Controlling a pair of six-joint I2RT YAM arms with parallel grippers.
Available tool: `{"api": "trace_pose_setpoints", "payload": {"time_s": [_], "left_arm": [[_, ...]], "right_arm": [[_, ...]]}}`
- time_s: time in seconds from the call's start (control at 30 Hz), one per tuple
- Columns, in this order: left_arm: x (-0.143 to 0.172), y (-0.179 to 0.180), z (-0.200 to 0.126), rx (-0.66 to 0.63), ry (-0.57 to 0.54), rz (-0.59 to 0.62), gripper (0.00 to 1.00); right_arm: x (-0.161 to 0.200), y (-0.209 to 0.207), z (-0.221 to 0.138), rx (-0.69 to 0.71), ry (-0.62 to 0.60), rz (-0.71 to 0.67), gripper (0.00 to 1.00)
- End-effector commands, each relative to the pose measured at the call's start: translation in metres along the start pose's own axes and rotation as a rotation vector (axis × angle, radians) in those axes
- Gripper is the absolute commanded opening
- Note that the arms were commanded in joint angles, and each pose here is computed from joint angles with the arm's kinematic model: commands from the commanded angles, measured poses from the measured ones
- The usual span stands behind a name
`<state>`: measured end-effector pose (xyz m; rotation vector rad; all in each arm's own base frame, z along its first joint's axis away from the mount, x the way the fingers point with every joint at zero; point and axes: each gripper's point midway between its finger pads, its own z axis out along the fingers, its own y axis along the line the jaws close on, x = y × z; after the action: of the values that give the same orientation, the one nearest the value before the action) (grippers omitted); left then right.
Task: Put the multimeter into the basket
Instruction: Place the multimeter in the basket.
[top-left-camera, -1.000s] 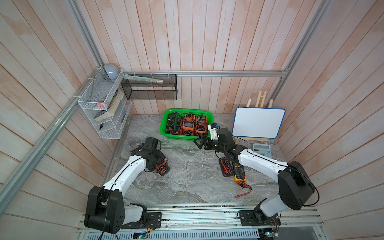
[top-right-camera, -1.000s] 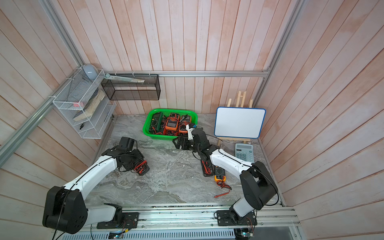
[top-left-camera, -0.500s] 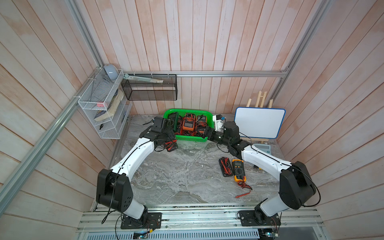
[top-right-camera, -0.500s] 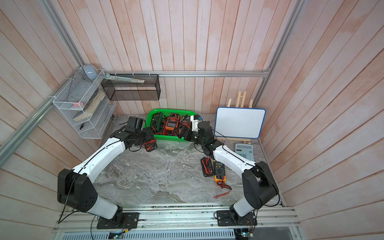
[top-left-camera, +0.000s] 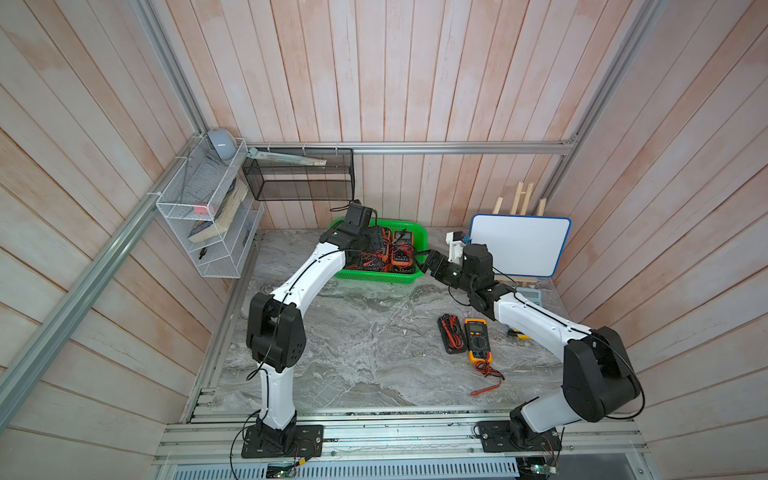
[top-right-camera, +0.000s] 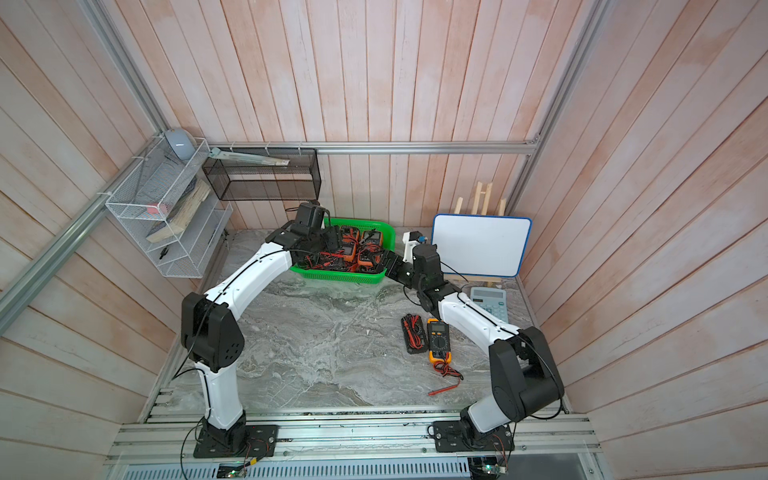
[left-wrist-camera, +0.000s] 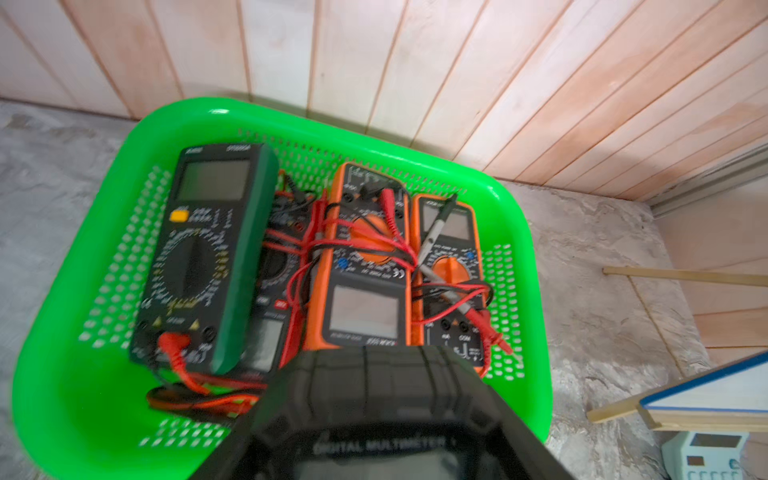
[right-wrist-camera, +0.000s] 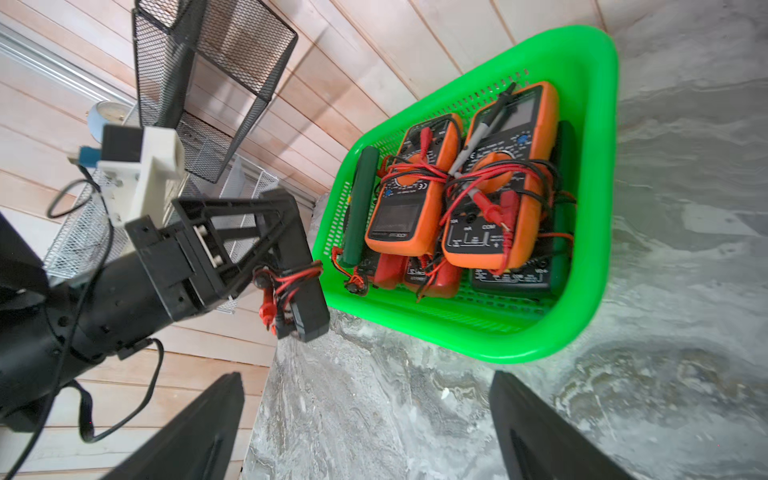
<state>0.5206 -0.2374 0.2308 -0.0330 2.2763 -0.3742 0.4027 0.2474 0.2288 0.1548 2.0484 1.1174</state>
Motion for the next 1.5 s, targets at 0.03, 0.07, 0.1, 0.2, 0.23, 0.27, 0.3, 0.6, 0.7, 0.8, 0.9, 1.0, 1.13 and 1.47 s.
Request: {"api": "trace_pose_setpoints", "payload": {"time_s": [0.03, 0.07, 0.1, 0.2, 0.23, 0.27, 0.3, 0.6, 0.7, 0.8, 0.9, 1.0, 1.13, 1.47], "left_arm": [[-0.016, -0.042, 0.010, 0.043, -0.065, 0.121, 0.00], [-0.017, -0.050, 0.014, 0.050, -0.072, 0.140, 0.00], [-0.019, -0.057, 0.018, 0.052, -0.078, 0.157, 0.00], [-0.021, -0.071, 0.030, 0.059, -0.077, 0.186, 0.00], [-0.021, -0.075, 0.034, 0.066, -0.076, 0.190, 0.00], [-0.022, -0.076, 0.038, 0.069, -0.076, 0.187, 0.00], [-0.023, -0.080, 0.042, 0.076, -0.080, 0.185, 0.00], [-0.016, -0.084, 0.072, 0.084, -0.081, 0.187, 0.00], [-0.009, -0.083, 0.083, 0.089, -0.072, 0.184, 0.00], [-0.003, -0.084, 0.092, 0.095, -0.063, 0.186, 0.00], [0.003, -0.083, 0.101, 0.096, -0.055, 0.187, 0.05], [0.008, -0.082, 0.108, 0.097, -0.048, 0.184, 0.27], [0.012, -0.081, 0.113, 0.096, -0.042, 0.186, 0.75], [-0.005, -0.089, 0.096, 0.124, -0.075, 0.185, 1.00]], "right_arm": [[-0.003, -0.012, -0.015, 0.064, -0.035, -0.026, 0.98], [-0.002, -0.015, -0.018, 0.081, -0.039, -0.033, 0.98], [-0.001, -0.018, -0.020, 0.094, -0.040, -0.040, 0.98], [0.002, -0.030, -0.027, 0.150, -0.041, -0.065, 0.98], [0.004, -0.034, -0.030, 0.170, -0.041, -0.074, 0.98], [0.005, -0.038, -0.033, 0.188, -0.043, -0.081, 0.98], [0.006, -0.043, -0.037, 0.210, -0.046, -0.087, 0.98], [0.023, -0.079, -0.055, 0.349, -0.016, -0.107, 0.98], [0.027, -0.084, -0.055, 0.367, 0.001, -0.116, 0.98], [0.029, -0.088, -0.056, 0.385, 0.010, -0.126, 0.98], [0.030, -0.089, -0.055, 0.388, 0.017, -0.133, 0.98], [0.031, -0.089, -0.052, 0.382, 0.024, -0.133, 0.98], [0.032, -0.087, -0.049, 0.372, 0.034, -0.132, 0.98], [0.033, -0.087, -0.049, 0.369, 0.038, -0.133, 0.98]]}}
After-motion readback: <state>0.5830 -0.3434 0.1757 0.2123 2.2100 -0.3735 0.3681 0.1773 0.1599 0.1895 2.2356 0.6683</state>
